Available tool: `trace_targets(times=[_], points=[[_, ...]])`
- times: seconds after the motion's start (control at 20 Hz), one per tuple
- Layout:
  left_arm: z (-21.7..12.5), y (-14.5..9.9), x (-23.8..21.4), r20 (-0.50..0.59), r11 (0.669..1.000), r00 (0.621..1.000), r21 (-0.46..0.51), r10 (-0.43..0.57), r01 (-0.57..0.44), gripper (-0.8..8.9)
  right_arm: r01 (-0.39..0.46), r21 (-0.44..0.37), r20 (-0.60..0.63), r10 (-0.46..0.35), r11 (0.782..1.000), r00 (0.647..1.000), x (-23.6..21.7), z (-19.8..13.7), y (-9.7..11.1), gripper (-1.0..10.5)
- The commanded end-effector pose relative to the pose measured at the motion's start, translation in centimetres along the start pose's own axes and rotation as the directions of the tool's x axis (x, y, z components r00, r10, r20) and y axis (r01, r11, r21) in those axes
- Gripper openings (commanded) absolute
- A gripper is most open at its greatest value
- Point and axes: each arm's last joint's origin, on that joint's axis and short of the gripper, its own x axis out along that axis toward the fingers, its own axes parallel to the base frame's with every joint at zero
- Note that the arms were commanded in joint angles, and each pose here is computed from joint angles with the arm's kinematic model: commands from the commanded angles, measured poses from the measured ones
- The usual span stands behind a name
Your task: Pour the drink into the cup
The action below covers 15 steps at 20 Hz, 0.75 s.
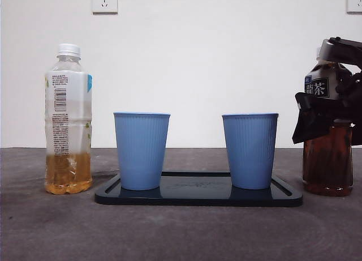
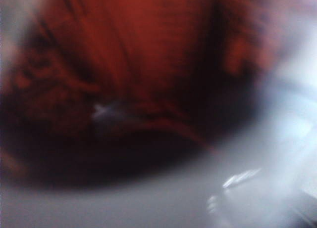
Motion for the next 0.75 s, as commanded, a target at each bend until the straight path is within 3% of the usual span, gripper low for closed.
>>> trace_targets(times=[0.05,0.4,0.5,0.6,0.75], points=[[0.6,-0.1,-0.1,0.037,1.000,0.999,0.023,-0.002,0.001,6.29,-0.007,0.012,0.001,0.007,1.000,1.000,-0.5,0.5,0.2,4.6],[-1.6,2.4,5.5,0.106,0.997,0.994,-0.068,0.032,-0.025,6.32,-0.004,0.102,-0.097,0.014,0.995,0.995,-7.1,0.9,1.1,4.6],[-1.6,2.7,7.3,0.138,0.999,0.990,-0.041,0.038,-0.033,6.32,-0.097,0.116,-0.147,0.113,0.988,0.983,-9.4,0.3,1.8,4.6],[-1.3,2.7,9.2,0.136,0.999,0.989,0.016,0.050,-0.052,6.31,-0.239,0.132,-0.166,0.259,0.962,0.951,-11.1,0.0,2.7,4.6],[-1.3,3.1,11.4,0.110,0.993,0.991,0.073,0.081,-0.089,6.31,-0.303,0.123,-0.157,0.320,0.945,0.934,-12.2,0.1,3.2,4.5]])
